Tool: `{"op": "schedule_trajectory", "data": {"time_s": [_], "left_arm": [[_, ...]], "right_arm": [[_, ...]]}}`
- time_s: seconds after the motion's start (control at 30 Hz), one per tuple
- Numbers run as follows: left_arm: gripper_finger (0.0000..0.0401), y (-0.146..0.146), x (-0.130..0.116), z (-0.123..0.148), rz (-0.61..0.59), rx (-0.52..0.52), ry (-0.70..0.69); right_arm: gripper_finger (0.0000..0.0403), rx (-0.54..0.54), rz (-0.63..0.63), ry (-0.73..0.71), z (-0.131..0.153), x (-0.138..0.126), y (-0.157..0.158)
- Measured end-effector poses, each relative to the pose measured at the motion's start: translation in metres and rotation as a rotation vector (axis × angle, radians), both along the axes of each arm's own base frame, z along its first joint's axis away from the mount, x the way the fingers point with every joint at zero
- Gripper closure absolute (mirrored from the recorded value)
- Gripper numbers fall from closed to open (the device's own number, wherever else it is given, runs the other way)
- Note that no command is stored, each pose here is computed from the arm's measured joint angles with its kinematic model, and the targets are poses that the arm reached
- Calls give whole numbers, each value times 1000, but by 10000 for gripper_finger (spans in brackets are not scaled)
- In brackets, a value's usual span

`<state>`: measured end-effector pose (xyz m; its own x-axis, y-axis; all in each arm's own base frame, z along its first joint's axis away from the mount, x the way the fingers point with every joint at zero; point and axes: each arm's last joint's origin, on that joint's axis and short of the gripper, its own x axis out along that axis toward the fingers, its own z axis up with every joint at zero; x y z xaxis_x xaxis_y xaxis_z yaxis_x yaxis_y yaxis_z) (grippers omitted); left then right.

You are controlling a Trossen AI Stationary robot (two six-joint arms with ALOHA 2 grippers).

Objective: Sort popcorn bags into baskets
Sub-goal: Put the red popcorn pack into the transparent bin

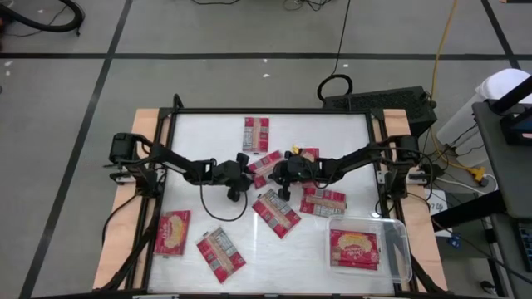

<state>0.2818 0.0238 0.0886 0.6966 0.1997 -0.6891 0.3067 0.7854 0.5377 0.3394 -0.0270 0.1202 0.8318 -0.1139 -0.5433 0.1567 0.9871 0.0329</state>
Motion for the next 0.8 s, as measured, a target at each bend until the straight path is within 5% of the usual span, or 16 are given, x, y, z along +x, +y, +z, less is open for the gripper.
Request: {"op": "schedule_trajectory", "data": {"time_s": [0.23,0.5,0.8], "left_arm": [[388,0,2,8,11,4,-17],[396,-12,-2,38,83,-20,-123],[398,-11,-12,77,275,-264,-312]], "right_arm": [[403,-9,35,-41,3,3,12],[403,-71,-53,-140,27,2,10],[378,-235,-89,-102,63,-15,21]]}}
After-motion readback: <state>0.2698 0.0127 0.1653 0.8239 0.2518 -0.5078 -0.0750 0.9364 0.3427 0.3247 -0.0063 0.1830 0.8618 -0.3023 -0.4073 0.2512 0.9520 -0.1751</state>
